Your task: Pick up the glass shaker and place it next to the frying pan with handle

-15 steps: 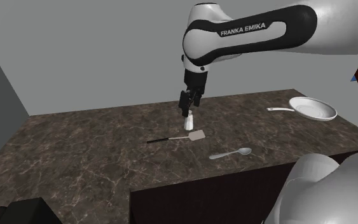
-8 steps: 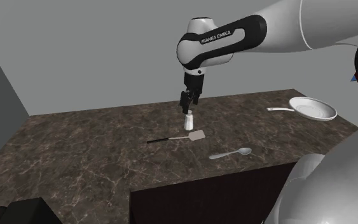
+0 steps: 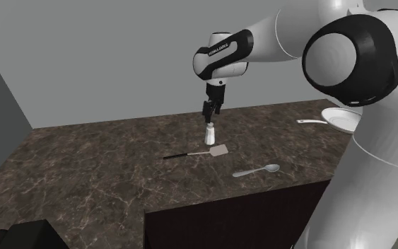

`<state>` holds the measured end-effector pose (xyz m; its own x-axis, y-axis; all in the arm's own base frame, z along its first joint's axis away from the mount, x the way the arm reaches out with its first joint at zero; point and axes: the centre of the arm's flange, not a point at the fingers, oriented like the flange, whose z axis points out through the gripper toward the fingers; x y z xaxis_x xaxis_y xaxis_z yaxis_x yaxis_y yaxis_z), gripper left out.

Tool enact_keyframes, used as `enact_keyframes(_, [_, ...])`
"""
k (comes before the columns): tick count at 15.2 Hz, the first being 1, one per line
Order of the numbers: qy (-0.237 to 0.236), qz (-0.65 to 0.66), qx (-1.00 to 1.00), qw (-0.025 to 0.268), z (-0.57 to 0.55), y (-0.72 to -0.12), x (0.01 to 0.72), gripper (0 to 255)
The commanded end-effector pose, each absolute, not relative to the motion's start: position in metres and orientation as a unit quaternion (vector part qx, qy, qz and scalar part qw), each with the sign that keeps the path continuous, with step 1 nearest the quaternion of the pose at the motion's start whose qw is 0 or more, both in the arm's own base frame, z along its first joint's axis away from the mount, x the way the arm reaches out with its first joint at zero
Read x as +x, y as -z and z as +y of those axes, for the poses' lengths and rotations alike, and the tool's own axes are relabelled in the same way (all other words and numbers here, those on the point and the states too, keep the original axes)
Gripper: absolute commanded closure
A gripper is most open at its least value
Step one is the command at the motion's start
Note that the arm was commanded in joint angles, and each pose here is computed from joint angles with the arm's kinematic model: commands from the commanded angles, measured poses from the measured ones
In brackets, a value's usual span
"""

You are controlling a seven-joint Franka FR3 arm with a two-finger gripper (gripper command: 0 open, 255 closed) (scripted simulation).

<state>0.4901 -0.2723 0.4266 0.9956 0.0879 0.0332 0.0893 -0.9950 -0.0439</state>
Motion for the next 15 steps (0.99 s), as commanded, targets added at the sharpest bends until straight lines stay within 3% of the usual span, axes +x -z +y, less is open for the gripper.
enact_keyframes(1, [0.014,-0.046,-0.999,0.022,-0.289,-0.417,0.498,0])
enact_keyframes(15, [0.014,-0.046,-0.999,0.022,-0.287,-0.377,0.499,0])
